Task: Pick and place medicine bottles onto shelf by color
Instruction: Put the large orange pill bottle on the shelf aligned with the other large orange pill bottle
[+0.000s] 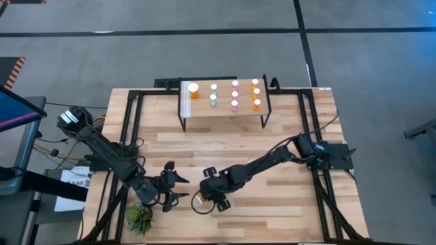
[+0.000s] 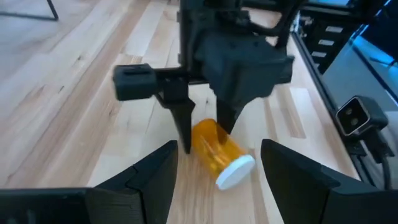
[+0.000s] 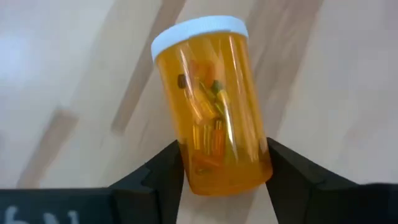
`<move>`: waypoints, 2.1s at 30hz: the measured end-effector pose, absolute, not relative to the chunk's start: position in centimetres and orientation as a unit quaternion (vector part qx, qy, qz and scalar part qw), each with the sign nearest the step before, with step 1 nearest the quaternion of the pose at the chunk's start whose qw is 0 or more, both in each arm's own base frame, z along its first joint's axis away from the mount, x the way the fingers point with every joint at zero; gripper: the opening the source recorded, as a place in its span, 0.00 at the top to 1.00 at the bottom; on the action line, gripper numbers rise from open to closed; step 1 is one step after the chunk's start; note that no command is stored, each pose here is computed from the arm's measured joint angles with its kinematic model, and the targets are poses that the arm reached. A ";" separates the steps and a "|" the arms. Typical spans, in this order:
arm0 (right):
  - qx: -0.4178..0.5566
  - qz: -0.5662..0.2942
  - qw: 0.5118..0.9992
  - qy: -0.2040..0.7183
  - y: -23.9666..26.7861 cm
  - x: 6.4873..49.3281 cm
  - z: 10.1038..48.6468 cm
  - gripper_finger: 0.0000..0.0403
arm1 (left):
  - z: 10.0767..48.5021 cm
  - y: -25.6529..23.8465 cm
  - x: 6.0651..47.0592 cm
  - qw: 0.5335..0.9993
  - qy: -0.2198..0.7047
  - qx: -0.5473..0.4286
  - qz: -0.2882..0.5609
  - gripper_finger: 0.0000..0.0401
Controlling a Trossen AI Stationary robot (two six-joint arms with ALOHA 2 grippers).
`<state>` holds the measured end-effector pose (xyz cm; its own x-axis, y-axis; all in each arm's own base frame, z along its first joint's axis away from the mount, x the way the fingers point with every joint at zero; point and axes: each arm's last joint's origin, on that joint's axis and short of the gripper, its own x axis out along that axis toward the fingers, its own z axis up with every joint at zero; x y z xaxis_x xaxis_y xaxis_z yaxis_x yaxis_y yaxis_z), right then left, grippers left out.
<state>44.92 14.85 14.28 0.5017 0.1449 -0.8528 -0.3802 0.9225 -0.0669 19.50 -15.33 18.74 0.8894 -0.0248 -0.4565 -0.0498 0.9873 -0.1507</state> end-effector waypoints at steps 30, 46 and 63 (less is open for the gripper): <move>0.003 0.153 0.929 0.338 10.3 41.9 18.6 0.48 | 25.6 -12.6 16.4 0.993 0.110 -0.023 -0.027 0.46; 0.068 0.128 0.981 0.129 7.4 35.9 20.2 0.47 | 29.7 -10.4 19.1 0.993 0.111 0.019 -0.048 0.23; 0.070 0.130 0.986 0.075 7.4 36.2 21.1 0.47 | 34.7 -12.3 26.4 0.941 0.316 0.111 -0.039 0.21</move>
